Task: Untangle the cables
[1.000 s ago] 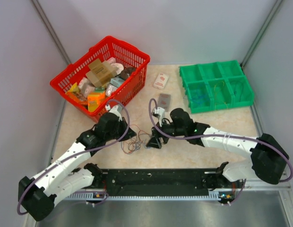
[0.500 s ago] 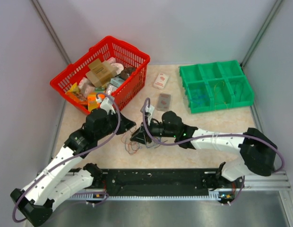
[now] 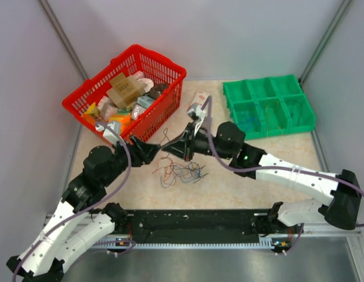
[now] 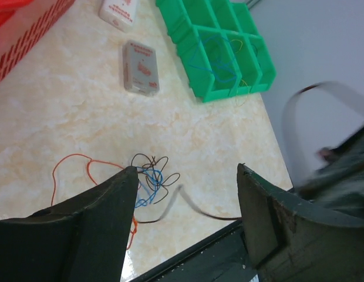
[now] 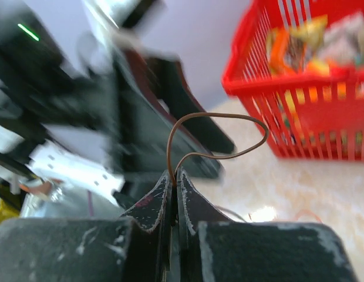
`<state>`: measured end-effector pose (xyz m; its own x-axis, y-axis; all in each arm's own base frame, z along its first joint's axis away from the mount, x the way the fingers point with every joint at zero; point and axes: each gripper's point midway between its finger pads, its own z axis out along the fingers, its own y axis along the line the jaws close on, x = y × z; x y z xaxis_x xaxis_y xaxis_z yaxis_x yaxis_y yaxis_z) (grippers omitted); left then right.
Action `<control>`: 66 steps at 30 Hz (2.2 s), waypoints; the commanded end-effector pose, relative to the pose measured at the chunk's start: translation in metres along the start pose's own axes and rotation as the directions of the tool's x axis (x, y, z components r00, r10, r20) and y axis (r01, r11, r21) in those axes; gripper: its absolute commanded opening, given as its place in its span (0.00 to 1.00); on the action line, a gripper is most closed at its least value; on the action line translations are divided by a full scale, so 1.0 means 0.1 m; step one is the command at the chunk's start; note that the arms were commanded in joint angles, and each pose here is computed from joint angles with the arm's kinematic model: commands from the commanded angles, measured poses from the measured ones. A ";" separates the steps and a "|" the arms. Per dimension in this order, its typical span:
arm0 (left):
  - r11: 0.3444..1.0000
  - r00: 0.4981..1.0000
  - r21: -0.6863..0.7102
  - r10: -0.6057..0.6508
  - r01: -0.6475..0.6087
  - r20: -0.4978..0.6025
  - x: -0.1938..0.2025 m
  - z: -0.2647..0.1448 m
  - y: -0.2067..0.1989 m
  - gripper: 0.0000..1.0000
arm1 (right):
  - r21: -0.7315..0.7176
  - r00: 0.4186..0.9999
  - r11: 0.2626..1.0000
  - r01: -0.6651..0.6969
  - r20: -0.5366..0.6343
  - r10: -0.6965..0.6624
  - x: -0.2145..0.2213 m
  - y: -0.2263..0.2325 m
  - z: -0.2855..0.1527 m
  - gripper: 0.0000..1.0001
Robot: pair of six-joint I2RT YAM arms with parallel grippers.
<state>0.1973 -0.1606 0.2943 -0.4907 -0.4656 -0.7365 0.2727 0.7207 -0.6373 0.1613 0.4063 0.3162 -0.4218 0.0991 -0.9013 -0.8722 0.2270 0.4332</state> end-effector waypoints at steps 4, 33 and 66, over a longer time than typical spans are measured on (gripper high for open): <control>0.951 0.986 0.301 -0.017 0.068 -0.168 0.65 0.44 -0.25 0.79 | -0.183 0.981 0.982 -0.048 0.175 0.081 -1.04 0.65 -0.14 0.00; 1.000 0.941 -0.020 0.005 -0.013 -0.338 1.25 0.70 0.56 0.58 | 0.791 0.657 0.563 0.241 0.293 -0.694 -3.79 0.41 -2.16 0.00; 0.989 0.914 0.145 0.082 -0.026 -0.396 1.14 0.59 0.05 0.70 | 0.916 0.855 0.379 -0.135 0.301 -0.423 -3.12 -1.88 -2.64 0.00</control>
<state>0.1949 -0.2346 0.1729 -0.7771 -0.1543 -0.6101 0.3571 0.6901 -0.6295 0.3659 0.0824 0.4467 -0.1054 0.2252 -0.9686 0.0089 0.9742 0.2255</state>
